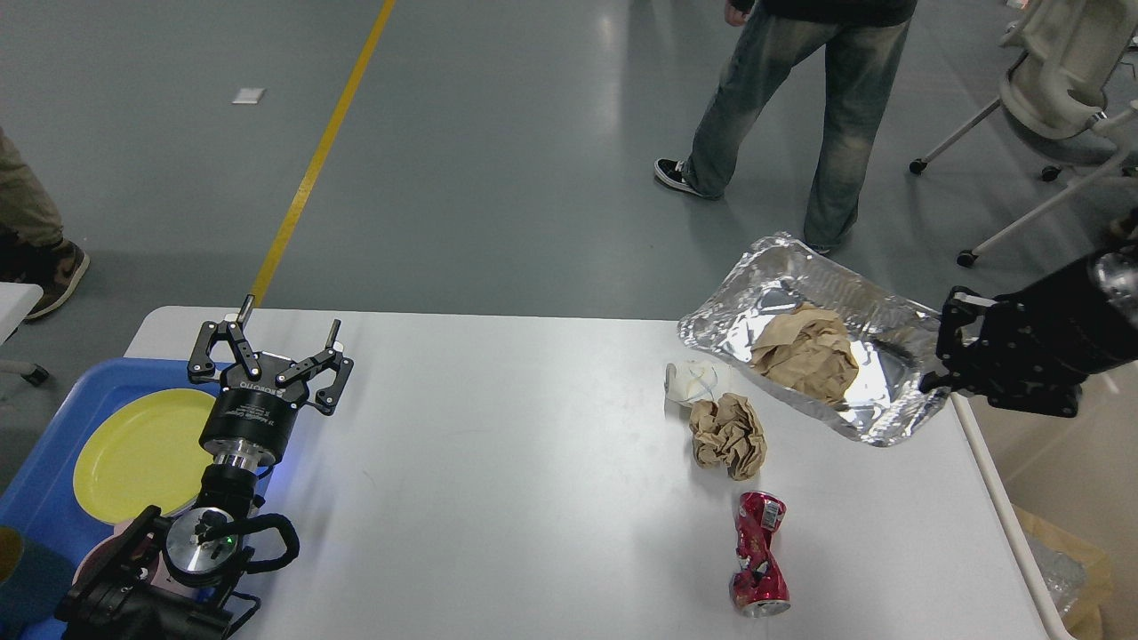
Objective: Tidy desktop
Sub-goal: 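Lift the foil tray and carry it into the white bin, then release the foil tray in the bin and withdraw the right gripper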
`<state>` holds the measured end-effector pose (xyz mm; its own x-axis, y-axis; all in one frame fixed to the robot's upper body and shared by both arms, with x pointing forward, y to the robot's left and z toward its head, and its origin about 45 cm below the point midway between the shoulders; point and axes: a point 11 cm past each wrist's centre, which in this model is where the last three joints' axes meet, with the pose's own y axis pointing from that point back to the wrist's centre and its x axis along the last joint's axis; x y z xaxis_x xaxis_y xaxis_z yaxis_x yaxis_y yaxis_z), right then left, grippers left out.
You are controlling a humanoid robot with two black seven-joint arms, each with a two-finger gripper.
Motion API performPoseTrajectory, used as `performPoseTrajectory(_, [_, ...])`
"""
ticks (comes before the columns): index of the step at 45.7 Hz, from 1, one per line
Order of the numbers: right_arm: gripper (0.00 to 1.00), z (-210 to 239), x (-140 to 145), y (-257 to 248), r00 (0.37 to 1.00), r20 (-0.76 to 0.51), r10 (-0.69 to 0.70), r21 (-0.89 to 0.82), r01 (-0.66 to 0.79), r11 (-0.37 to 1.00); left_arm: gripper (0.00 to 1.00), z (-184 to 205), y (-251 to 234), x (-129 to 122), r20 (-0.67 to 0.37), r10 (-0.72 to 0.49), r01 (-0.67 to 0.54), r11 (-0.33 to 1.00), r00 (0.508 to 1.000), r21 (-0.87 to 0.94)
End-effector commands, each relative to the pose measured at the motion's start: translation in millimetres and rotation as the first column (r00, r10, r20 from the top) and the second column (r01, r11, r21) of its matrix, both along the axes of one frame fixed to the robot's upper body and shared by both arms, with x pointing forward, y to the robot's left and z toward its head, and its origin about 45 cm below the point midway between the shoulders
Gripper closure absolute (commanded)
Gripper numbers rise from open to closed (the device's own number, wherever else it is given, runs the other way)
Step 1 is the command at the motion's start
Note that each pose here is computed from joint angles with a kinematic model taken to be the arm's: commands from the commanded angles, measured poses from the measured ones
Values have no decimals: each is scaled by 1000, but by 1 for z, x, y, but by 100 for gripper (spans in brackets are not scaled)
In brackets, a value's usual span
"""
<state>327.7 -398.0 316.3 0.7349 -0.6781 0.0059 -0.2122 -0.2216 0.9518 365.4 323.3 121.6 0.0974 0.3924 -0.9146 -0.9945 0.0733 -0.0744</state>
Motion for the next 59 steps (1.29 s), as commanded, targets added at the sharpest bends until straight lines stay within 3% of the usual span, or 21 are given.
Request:
performPoseTrajectory(1, [100, -17, -7, -75, 990, 33, -139, -66, 141, 988, 4, 0, 1, -1, -1, 1, -1, 1000, 1000, 1])
performPoseTrajectory(12, [100, -51, -38, -180, 910, 139, -390, -107, 405, 908, 4, 0, 0, 0, -1, -1, 1, 1000, 1000, 0])
performPoseTrajectory(22, [100, -126, -82, -233, 838, 196, -510, -254, 545, 799, 4, 0, 1, 0, 1, 2, -2, 1000, 1000, 1])
performPoseTrajectory(37, [100, -234, -119, -231, 773, 343, -534, -495, 632, 596, 4, 0, 1, 0, 0, 1, -1, 1000, 1000, 1])
performPoseTrajectory(46, [100, -272, -123, -207, 795, 381, -472, -587, 602, 541, 4, 0, 1, 0, 1, 2, -2, 1000, 1000, 1])
performPoseTrajectory(59, [100, -298, -118, -174, 817, 363, -448, -587, 574, 571, 4, 0, 0, 0, 1, 1, -1, 1000, 1000, -1])
